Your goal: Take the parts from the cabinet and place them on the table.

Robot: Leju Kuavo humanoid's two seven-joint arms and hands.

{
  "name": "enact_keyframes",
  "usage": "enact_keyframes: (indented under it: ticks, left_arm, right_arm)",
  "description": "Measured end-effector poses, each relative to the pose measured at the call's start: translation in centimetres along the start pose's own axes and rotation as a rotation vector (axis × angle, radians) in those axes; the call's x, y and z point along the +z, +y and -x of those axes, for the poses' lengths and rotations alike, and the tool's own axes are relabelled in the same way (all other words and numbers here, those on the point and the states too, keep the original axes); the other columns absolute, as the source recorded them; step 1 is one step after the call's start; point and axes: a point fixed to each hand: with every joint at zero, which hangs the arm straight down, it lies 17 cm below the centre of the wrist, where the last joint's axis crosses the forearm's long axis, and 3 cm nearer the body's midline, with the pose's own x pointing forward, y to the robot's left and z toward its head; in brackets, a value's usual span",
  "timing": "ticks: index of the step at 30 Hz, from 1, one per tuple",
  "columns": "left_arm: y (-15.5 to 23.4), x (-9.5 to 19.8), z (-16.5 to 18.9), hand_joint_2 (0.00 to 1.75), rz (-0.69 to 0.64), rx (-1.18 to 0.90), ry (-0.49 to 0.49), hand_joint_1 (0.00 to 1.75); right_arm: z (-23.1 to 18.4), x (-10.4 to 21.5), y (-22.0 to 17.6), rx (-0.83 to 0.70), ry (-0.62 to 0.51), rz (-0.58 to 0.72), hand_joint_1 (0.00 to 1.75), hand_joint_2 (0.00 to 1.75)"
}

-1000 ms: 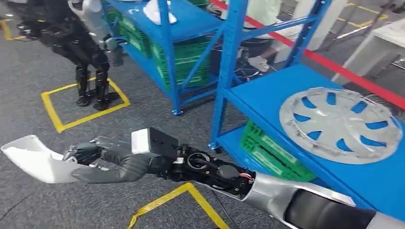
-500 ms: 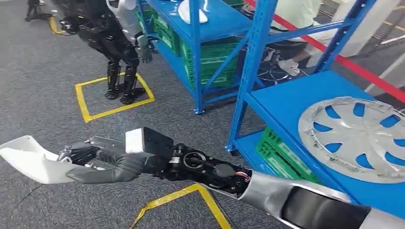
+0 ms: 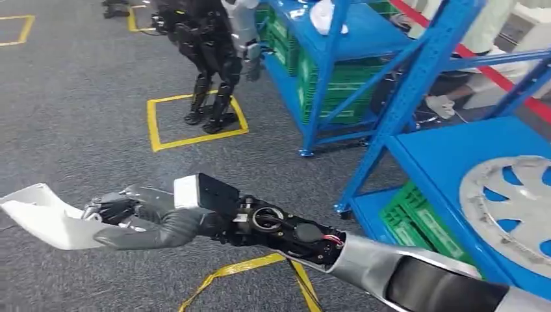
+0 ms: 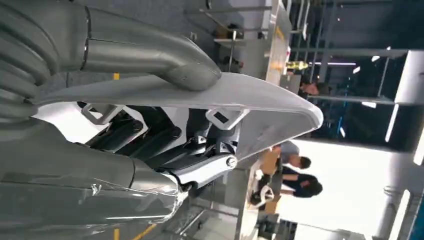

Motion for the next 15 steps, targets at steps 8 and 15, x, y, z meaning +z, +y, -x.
enact_keyframes:
  ticks: [8, 15]
  left_arm:
    - [-0.18, 0.03, -0.11, 1.75, 0.003, -0.005, -0.003, 0.0]
    - [0.22, -0.04, 0.04, 1.75, -0.006, -0.018, -0.005, 0.0]
  right_arm:
    - [0.02, 0.03, -0.05, 0.001, 0.001, 0.004, 1.75, 1.75]
    - [0.01, -0.04, -0.08, 0.011, 0.004, 0.01, 1.75, 1.75]
